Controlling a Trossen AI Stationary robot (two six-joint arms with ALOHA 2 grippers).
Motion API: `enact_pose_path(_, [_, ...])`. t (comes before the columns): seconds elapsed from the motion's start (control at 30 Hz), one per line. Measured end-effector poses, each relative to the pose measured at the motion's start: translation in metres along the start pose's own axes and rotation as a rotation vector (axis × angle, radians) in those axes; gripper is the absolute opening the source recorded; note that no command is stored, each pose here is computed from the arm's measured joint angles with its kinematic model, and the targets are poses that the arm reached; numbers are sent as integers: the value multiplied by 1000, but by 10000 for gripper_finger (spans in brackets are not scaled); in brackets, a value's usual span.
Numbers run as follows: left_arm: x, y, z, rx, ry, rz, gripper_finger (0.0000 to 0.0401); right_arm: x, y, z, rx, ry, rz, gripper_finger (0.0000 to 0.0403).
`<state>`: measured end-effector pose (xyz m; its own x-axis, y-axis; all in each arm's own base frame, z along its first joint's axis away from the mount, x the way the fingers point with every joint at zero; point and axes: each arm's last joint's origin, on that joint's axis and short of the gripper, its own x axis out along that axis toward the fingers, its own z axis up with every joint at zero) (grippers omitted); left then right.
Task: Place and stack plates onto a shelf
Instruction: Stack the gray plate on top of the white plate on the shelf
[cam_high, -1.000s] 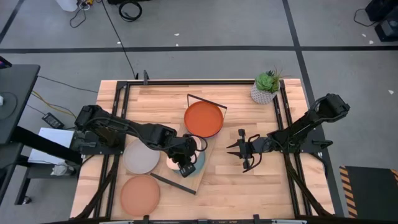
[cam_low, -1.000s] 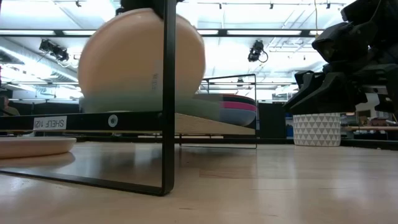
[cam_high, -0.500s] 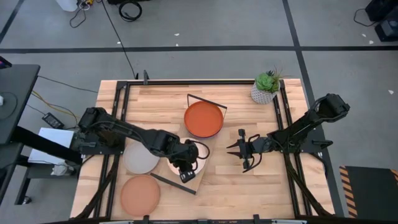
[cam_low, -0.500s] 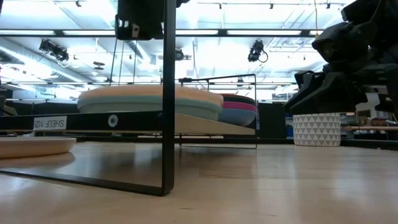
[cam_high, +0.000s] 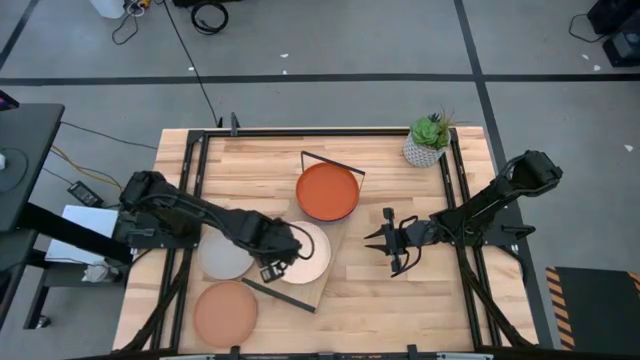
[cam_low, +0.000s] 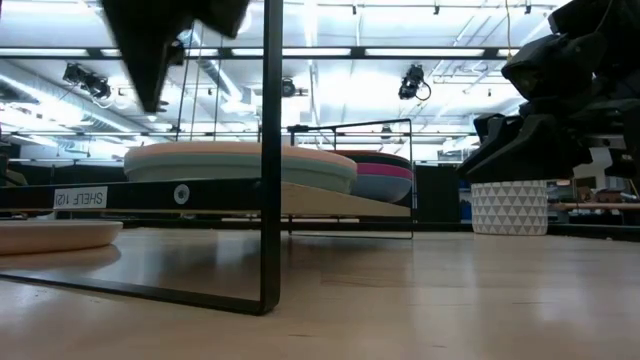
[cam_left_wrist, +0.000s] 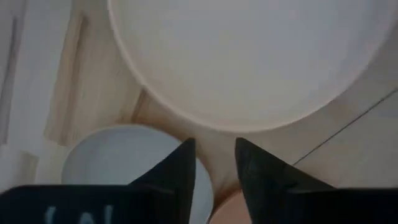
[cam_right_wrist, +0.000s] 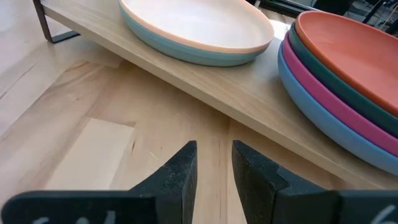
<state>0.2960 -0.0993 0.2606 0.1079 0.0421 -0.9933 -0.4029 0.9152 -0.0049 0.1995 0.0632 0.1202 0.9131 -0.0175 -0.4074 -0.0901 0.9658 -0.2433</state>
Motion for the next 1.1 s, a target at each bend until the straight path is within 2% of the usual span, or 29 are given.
enact_pose_path(0.2, [18, 32, -18, -53, 39, -9, 58, 0, 0, 0, 17, -6, 11, 107])
enact_pose_path(0.3, [21, 51, -25, -96, -5, -44, 31, 0, 1, 0, 23, -6, 20, 107])
enact_pose_path(0.47, [37, 85, -43, -180, -7, -20, 14, 0, 1, 0, 26, -4, 20, 107])
enact_pose_path(0.63, [66, 109, -59, -229, 66, 27, 49, 0, 1, 0, 30, -1, 21, 107])
enact_pose_path(0.83, [83, 126, -60, -184, 104, 67, 121, 0, 1, 1, 33, -12, 25, 107])
enact_pose_path(0.97, [86, 131, -58, 11, 107, 126, 153, 0, 1, 1, 33, -12, 26, 107])
enact_pose_path(1.1, [90, 130, -55, 166, 92, 136, 155, 0, 1, 1, 33, -10, 26, 107])
